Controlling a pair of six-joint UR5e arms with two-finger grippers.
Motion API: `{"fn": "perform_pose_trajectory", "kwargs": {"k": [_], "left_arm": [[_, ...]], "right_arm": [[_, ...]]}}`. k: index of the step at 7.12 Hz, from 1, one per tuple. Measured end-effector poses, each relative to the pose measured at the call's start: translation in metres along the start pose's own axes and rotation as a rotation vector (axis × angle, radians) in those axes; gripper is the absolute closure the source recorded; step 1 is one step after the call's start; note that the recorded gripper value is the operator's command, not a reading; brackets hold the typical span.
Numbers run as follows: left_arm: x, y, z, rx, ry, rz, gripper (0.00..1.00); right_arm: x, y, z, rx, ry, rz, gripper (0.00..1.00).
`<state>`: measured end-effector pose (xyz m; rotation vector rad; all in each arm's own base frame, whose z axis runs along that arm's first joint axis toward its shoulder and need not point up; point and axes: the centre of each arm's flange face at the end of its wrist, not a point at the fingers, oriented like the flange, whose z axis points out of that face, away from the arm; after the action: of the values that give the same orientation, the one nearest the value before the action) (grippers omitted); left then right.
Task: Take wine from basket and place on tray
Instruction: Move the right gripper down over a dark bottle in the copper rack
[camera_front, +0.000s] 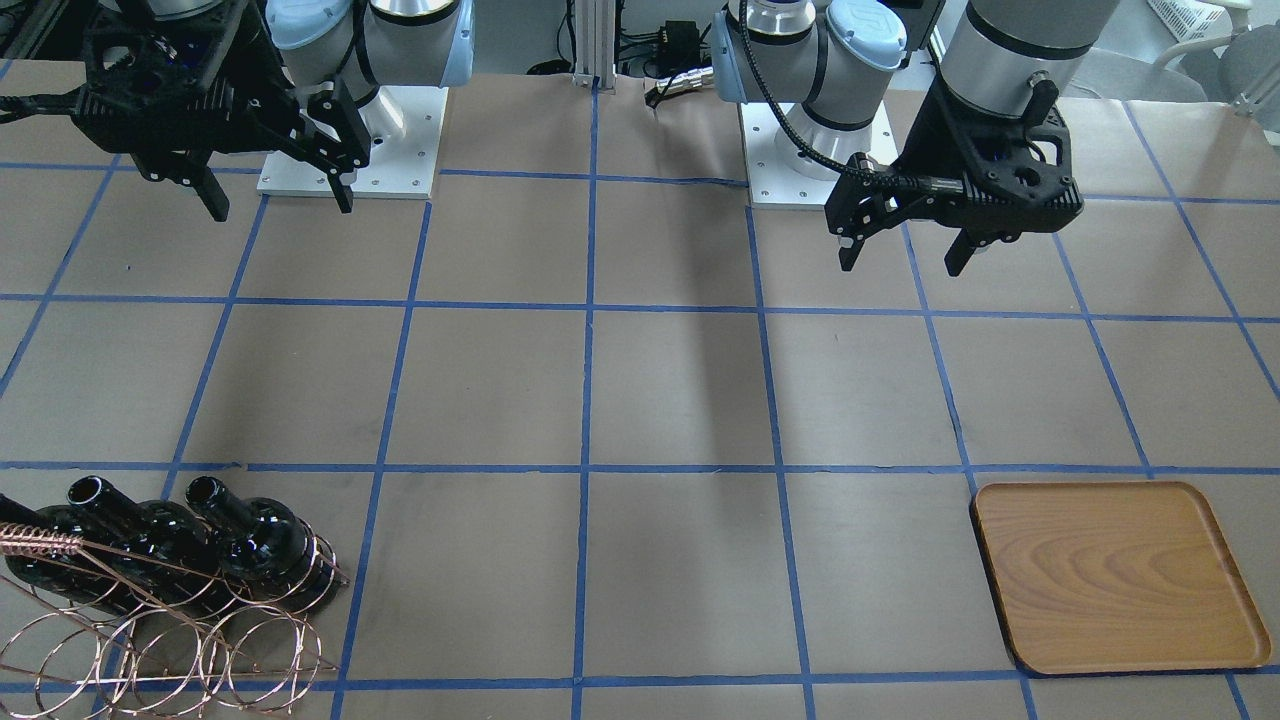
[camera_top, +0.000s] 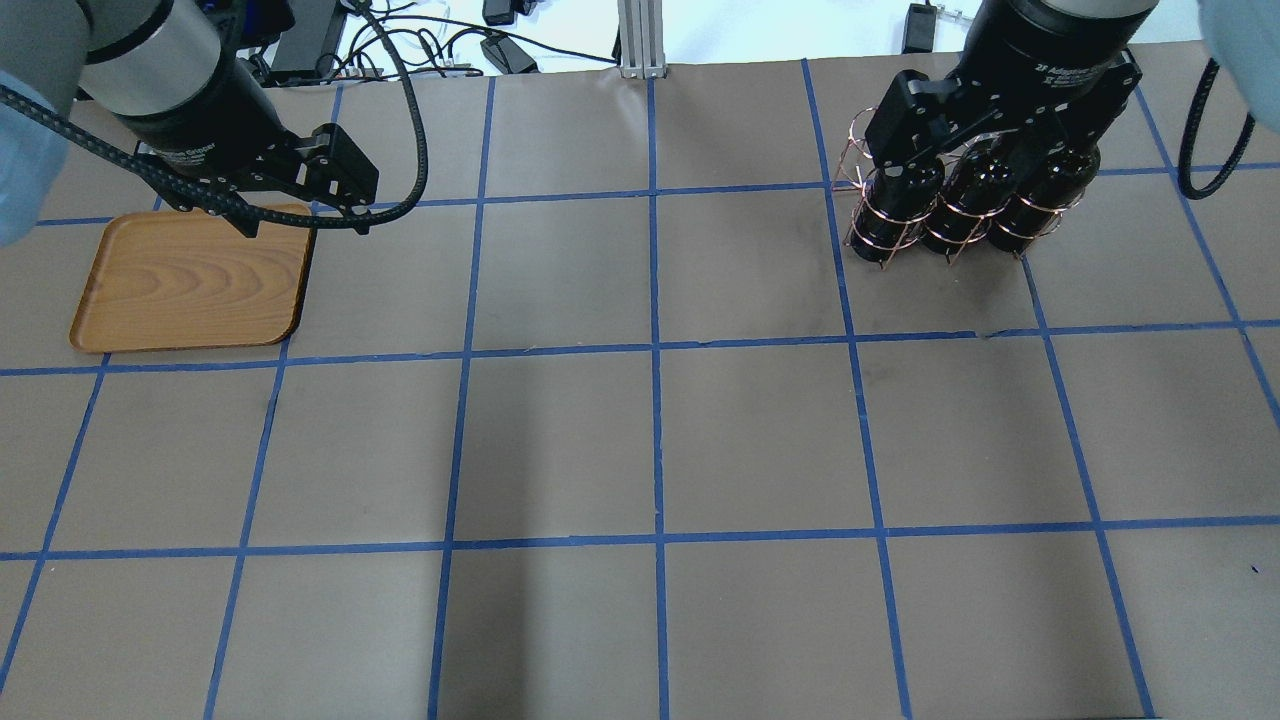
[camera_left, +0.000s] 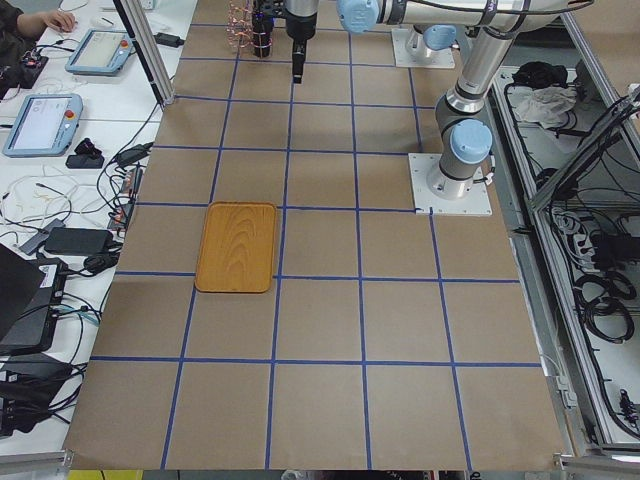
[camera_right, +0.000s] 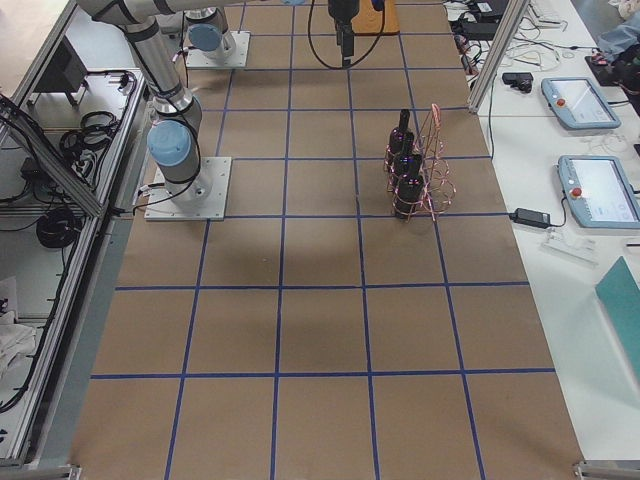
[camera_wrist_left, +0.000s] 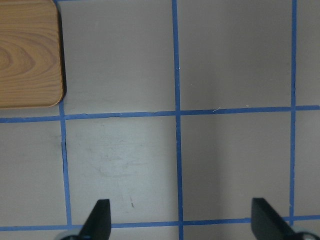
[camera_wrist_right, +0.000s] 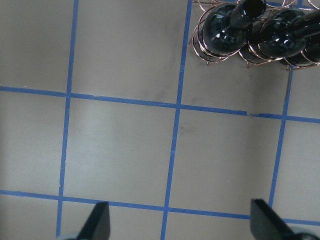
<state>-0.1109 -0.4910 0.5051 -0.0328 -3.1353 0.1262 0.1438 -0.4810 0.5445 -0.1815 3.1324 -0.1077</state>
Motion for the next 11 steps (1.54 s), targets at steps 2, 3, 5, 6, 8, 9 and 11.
{"fn": "perform_pose_trajectory", "kwargs": {"k": [2,3,5,6,8,9,11], "left_arm": [[0.000,0.000,0.001,-0.001,0.000,0.000,0.00],[0.000,-0.001,0.001,-0.001,0.001,0.000,0.00],[0.000,-0.001,0.001,-0.001,0.001,0.000,0.00],[0.000,-0.001,0.001,-0.001,0.001,0.000,0.00],[0.000,-0.001,0.002,-0.002,0.002,0.000,0.00],[0.000,-0.001,0.001,-0.003,0.002,0.000,0.00],[0.000,0.000,0.002,-0.003,0.001,0.000,0.00]], "right_arm": [[0.000,0.000,0.000,-0.001,0.001,-0.003,0.00],[0.000,0.000,0.000,-0.001,0.002,-0.004,0.00],[0.001,-0.001,0.002,-0.003,0.003,-0.004,0.00],[0.005,-0.008,0.009,-0.010,0.006,0.003,0.00],[0.047,-0.040,0.030,0.014,0.068,0.053,0.00],[0.078,-0.057,0.043,0.009,0.084,0.093,0.00],[0.134,-0.101,0.074,0.014,0.097,0.118,0.01]]}}
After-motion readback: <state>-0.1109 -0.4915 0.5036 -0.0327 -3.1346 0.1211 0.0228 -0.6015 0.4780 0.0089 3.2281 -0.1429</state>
